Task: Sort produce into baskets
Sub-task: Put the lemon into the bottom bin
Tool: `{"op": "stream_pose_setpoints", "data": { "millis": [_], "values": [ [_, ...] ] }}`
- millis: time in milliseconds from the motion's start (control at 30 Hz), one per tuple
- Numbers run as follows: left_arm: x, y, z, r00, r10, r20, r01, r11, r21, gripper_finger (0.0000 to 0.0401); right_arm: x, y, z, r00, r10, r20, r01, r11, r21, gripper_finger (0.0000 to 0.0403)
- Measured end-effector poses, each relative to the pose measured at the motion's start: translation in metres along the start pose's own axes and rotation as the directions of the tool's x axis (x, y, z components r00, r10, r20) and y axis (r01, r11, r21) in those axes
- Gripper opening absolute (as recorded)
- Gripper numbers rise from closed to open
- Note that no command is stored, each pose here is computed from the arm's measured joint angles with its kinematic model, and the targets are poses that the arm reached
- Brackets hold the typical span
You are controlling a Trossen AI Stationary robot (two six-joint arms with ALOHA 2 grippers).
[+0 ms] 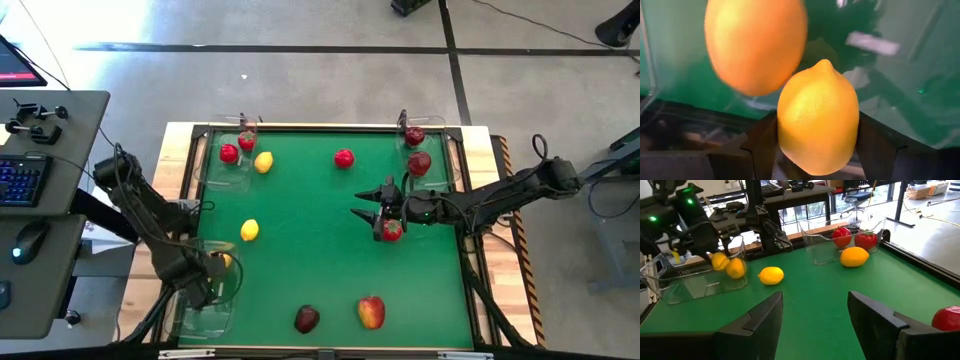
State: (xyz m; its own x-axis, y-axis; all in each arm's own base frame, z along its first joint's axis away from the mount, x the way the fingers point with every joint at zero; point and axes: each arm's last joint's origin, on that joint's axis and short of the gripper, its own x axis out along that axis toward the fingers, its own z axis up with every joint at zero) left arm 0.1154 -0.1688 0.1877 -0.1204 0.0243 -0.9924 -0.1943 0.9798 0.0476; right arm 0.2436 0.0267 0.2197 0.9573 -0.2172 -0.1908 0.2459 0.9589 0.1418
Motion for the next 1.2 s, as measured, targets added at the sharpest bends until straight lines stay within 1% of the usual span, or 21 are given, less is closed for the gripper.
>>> {"op": "stream_pose_setpoints", "data": {
  "millis": [133,333,467,733,867,1200],
  "values": [
    [0.0018,0.0023,0.0029,1.000,0.001,-0.007,-0.001,1.000,0.020,0.0208,0.0000,0.0000,0.0000,1.000,0.000,0.000,0.000,1.000,0.000,0.0216],
    [-0.0017,0.0014,0.0063,1.000,-0.011,0.007,0.011,0.999,0.030,0.0225,0.0000,0.0000,0.0000,1.000,0.000,0.000,0.000,1.000,0.007,0.0216],
    [-0.0055,-0.0009,0.0071,1.000,-0.025,0.016,0.024,0.998,0.059,0.0232,0.0000,-0.0001,0.0001,1.000,0.000,0.000,0.000,1.000,0.007,0.0216],
    [-0.0058,-0.0024,0.0074,0.999,-0.041,0.018,0.040,0.997,0.060,0.0234,0.0000,-0.0001,0.0000,1.000,0.000,0.000,0.000,1.000,0.005,0.0216],
    [-0.0058,-0.0034,0.0079,0.998,-0.052,0.022,0.050,0.995,0.085,0.0234,0.0000,-0.0001,-0.0003,1.000,-0.001,-0.003,0.001,1.000,0.003,0.0216],
    [-0.0058,-0.0037,0.0074,0.998,-0.060,0.006,0.059,0.995,0.085,0.0235,0.0000,-0.0001,-0.0003,1.000,-0.001,-0.003,0.001,1.000,0.005,0.0216]
  ]
}}
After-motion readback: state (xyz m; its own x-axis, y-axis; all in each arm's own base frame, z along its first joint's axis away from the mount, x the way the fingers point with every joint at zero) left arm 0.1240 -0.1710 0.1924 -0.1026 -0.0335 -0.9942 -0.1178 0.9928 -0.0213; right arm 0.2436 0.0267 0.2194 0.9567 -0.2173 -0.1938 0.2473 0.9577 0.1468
